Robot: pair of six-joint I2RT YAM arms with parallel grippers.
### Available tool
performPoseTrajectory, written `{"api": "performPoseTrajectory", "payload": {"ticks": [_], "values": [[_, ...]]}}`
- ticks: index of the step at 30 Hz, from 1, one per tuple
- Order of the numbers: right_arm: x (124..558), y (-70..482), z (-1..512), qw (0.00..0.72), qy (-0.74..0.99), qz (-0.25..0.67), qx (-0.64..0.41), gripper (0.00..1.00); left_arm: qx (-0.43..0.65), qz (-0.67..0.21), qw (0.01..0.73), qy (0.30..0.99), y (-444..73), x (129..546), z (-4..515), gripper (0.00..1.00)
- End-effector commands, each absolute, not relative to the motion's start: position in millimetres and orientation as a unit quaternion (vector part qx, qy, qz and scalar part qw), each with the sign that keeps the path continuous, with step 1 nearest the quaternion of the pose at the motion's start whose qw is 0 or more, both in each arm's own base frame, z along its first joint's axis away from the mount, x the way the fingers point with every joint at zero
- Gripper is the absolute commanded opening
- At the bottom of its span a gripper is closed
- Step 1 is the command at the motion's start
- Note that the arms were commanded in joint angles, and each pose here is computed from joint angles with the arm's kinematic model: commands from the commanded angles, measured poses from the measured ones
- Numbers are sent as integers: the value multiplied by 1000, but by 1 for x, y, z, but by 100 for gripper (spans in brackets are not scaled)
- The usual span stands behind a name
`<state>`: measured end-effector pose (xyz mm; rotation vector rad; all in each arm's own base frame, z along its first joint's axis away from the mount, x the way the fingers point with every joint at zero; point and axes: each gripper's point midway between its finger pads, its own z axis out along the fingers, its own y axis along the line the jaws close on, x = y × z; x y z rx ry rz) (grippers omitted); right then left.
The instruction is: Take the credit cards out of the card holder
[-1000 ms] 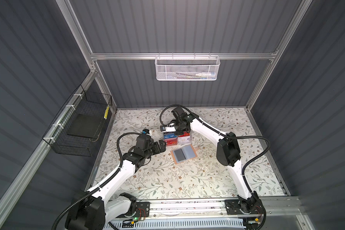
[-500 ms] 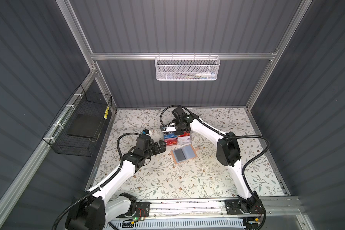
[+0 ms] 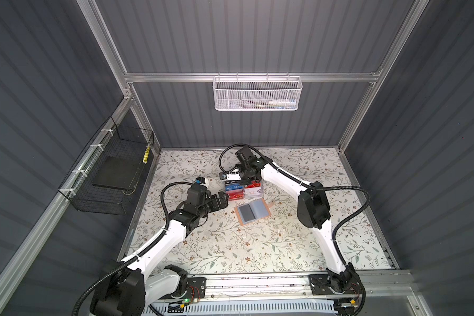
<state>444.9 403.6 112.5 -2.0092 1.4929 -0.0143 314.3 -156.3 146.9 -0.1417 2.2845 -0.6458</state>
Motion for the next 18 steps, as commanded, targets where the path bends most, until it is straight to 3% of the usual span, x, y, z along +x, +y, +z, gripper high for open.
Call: {"api": "performPoseTrajectory", "payload": {"ticks": [1,18], "values": [[445,410,112,318,568,0,-759,12,-58,-254,366,893,-155,313,140,100],[446,420,106,321,565,1,-760,11,-60,-254,363,894,-153,311,136,100]]}}
